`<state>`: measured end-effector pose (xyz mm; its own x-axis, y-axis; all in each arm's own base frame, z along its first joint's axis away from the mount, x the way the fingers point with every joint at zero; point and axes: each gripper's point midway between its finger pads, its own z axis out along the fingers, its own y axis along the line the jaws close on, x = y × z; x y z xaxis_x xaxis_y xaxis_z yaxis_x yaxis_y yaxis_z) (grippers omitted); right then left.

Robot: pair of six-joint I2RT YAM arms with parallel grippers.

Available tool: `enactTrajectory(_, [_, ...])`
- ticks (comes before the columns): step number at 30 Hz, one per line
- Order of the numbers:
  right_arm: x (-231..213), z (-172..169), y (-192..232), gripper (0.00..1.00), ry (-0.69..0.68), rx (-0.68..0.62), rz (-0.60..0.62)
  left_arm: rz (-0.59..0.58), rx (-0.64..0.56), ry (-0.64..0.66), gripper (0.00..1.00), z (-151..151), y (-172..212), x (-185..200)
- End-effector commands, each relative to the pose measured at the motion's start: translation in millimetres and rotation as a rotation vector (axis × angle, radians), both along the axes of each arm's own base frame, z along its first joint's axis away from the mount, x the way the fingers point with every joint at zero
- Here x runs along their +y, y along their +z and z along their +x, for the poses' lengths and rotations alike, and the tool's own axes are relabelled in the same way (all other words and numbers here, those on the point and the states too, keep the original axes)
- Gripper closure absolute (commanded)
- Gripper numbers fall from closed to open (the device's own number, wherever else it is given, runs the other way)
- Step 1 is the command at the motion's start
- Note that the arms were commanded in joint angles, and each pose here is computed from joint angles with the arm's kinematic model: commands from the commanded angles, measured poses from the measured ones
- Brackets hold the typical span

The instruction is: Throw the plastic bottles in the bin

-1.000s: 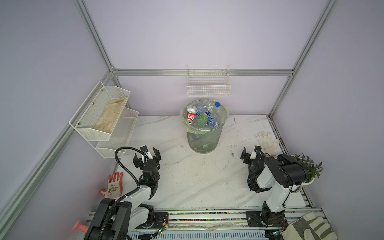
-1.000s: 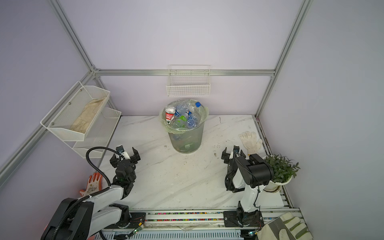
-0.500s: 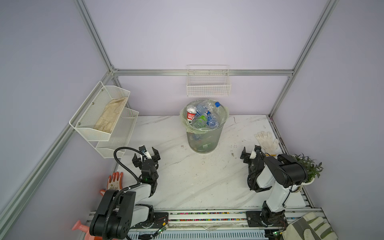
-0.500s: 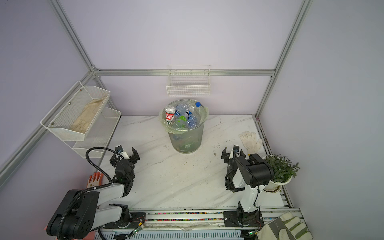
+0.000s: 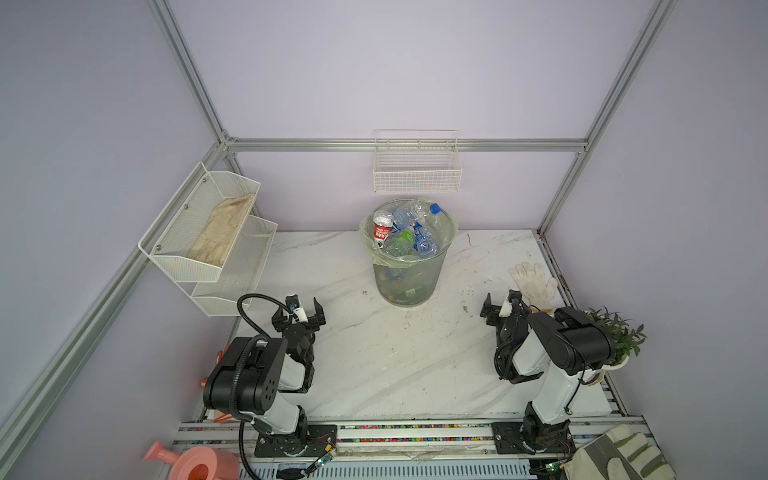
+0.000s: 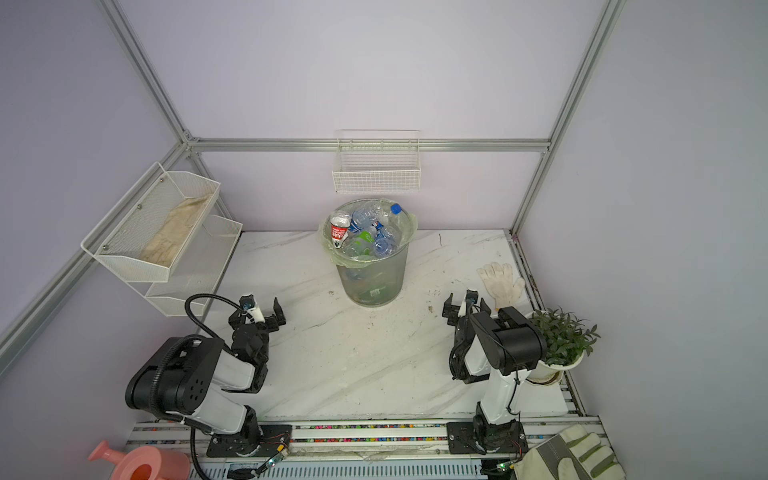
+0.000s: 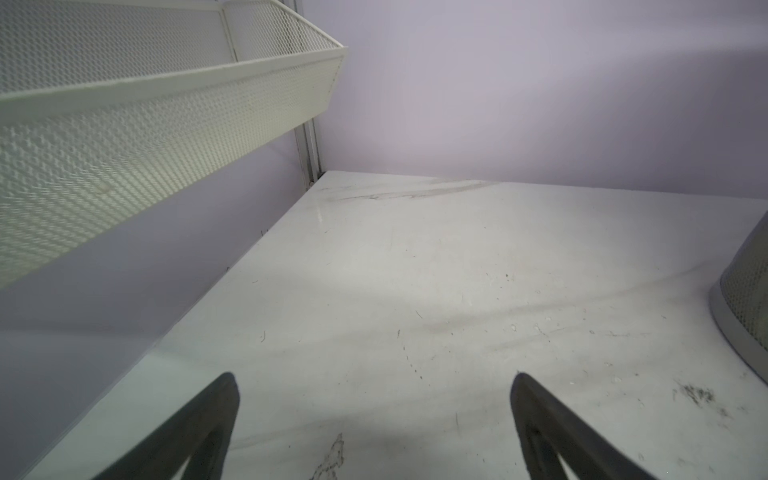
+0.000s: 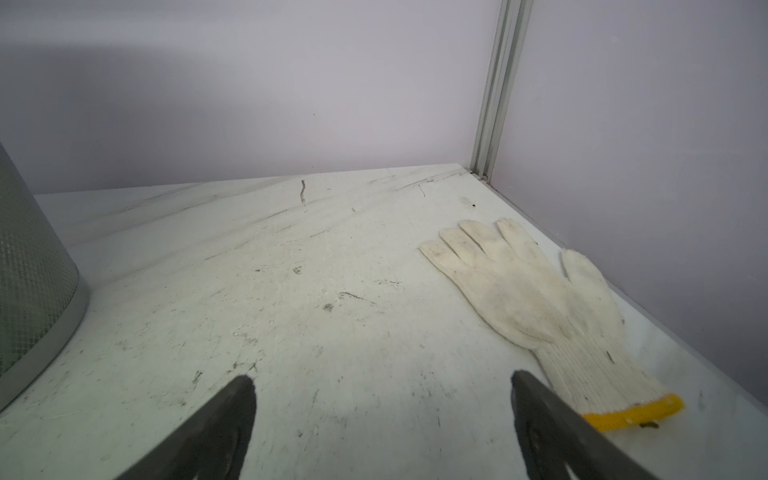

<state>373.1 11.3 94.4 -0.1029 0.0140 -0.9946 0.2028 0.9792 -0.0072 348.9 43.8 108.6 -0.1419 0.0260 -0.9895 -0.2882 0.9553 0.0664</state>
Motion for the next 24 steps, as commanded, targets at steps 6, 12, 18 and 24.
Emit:
enactTrajectory(6, [2.6, 29.0, 55.9, 0.02, -0.018, -0.181, 0.004, 0.016, 0.042, -0.012, 0.0, 38.1, 12.2, -0.8])
enactTrajectory(12, [-7.3, 55.8, 43.6, 0.02, -0.032, -0.091, 0.051, -0.001, 0.076, -0.006, 0.0, 44.7, 8.5, 2.2])
enactTrajectory(18, [-16.2, 61.2, 39.4, 0.03, -0.025, -0.065, 0.081, -0.036, 0.084, -0.012, 0.0, 46.3, 6.9, 7.8])
enactTrajectory(24, [-17.2, 59.4, 41.8, 0.03, -0.028, -0.073, 0.066, -0.055, 0.061, 0.008, 0.0, 40.8, 8.5, 11.2])
